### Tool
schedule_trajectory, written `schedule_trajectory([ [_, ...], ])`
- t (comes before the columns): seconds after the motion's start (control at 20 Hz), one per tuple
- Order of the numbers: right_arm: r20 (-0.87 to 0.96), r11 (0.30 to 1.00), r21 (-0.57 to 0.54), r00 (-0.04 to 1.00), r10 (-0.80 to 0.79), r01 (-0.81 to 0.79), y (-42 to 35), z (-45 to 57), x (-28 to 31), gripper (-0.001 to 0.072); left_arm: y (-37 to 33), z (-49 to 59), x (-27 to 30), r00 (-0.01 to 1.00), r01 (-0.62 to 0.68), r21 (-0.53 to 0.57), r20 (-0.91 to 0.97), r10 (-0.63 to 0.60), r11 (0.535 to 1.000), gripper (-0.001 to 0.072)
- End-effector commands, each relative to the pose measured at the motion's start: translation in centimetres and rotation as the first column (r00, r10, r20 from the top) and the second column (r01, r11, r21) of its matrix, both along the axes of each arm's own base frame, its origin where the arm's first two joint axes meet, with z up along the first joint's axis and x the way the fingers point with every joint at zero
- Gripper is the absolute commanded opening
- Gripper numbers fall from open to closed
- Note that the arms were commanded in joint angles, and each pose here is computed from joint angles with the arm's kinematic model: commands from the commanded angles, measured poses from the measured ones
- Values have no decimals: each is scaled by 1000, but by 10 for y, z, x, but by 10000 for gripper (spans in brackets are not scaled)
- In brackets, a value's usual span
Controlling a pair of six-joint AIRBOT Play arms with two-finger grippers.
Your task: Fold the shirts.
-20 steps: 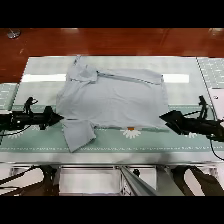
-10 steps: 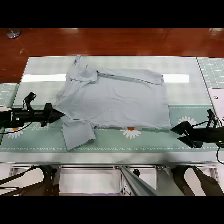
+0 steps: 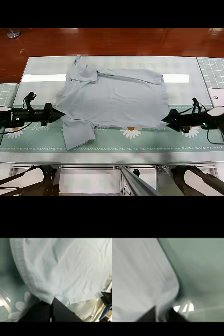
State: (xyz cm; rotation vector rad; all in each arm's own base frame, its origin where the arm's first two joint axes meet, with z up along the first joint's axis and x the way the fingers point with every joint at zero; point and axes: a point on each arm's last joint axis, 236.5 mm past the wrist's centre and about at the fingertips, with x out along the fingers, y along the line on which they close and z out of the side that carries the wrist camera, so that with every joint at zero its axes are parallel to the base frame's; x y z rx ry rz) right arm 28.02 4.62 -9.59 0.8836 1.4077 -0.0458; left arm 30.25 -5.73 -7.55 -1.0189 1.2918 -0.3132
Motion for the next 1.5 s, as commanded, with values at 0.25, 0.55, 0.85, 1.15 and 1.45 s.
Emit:
schedule_trajectory([
  [0.25, 373, 966, -119, 891, 258, -230, 20, 166, 136, 34, 14, 183, 97, 880, -45, -17, 473, 48, 999, 22],
  [0.55, 770, 913, -394, 503, 392, -108, 19, 453, 115, 34, 38, 450, 82, 504, -299, 306, 855, -123, 904, 21],
  [0.85, 839, 841, -528, 228, 495, 116, 24, 565, -40, 35, 46, 561, -46, 333, -625, 453, 891, -307, 636, 21],
  [1.15, 822, 802, -567, 198, 534, 187, 28, 569, -135, 35, 61, 575, -148, 287, -722, 475, 867, -407, 503, 21],
  [1.45, 760, 813, -581, 374, 532, 25, 31, 507, -127, 35, 57, 502, -107, 452, -566, 652, 757, -472, 505, 21],
])
